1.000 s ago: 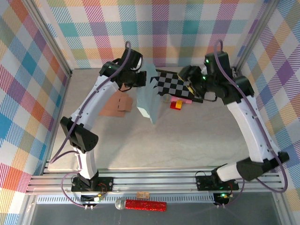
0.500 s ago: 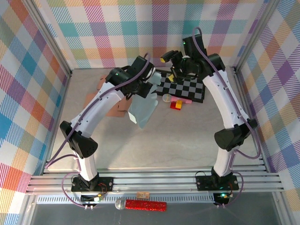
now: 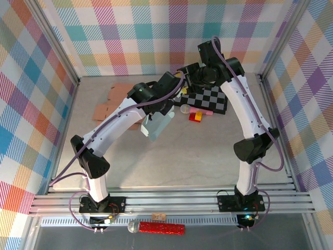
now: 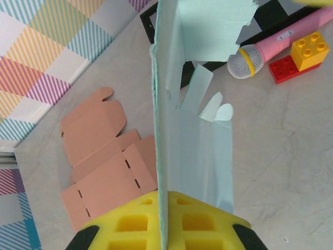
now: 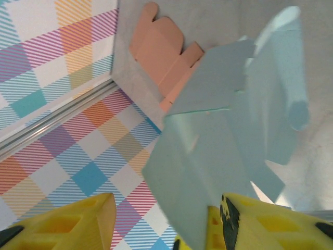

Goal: Fold the paper box

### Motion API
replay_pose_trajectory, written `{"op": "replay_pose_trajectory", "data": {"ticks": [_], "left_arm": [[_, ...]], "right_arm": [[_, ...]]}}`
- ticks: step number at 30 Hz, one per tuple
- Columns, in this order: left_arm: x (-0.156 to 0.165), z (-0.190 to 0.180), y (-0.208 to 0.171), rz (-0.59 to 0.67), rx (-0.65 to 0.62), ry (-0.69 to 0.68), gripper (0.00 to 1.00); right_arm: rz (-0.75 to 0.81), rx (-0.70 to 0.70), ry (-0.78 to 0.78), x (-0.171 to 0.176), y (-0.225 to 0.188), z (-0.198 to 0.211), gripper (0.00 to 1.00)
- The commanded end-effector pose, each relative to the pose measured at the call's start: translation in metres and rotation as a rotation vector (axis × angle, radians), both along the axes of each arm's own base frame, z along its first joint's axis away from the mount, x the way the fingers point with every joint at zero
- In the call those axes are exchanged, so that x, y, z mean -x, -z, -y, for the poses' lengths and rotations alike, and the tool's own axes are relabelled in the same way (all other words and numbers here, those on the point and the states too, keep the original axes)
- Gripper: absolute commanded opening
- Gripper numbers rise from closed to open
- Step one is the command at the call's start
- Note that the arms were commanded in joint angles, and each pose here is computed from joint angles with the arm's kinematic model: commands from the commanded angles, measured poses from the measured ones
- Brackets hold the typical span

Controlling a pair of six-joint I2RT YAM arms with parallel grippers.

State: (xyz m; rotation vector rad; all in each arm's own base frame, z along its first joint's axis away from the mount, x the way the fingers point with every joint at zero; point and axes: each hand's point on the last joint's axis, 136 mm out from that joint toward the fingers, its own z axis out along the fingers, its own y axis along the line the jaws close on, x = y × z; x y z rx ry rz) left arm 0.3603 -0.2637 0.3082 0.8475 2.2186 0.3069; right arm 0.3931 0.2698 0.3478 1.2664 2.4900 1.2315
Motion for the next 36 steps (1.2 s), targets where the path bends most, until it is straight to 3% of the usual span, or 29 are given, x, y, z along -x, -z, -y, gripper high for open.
{"op": "replay_pose_trajectory", "data": {"ticks": [1, 11, 24, 29, 34, 36], "left_arm": [[0.002, 0.007, -0.002, 0.034, -0.039, 0.023, 0.00], [0.007, 0.018, 0.007, 0.042, -0.100, 0.070, 0.00], [0.012, 0.030, 0.011, 0.066, -0.155, 0.108, 0.00], [0.013, 0.031, 0.012, 0.071, -0.162, 0.112, 0.00], [0.013, 0.030, 0.009, 0.080, -0.154, 0.106, 0.02], [0.014, 0.028, 0.006, 0.087, -0.142, 0.084, 0.24]], "right_arm": [[-0.058, 0.006, -0.022, 0.016, 0.006, 0.000, 0.56], [-0.090, -0.009, -0.068, 0.014, 0.021, -0.012, 0.54], [-0.130, 0.020, -0.104, 0.016, 0.044, -0.016, 0.42], [-0.138, 0.020, -0.107, 0.014, 0.050, -0.017, 0.26], [-0.135, 0.017, -0.101, 0.015, 0.048, -0.016, 0.02], [-0.135, 0.012, -0.092, 0.015, 0.046, -0.015, 0.00]]}}
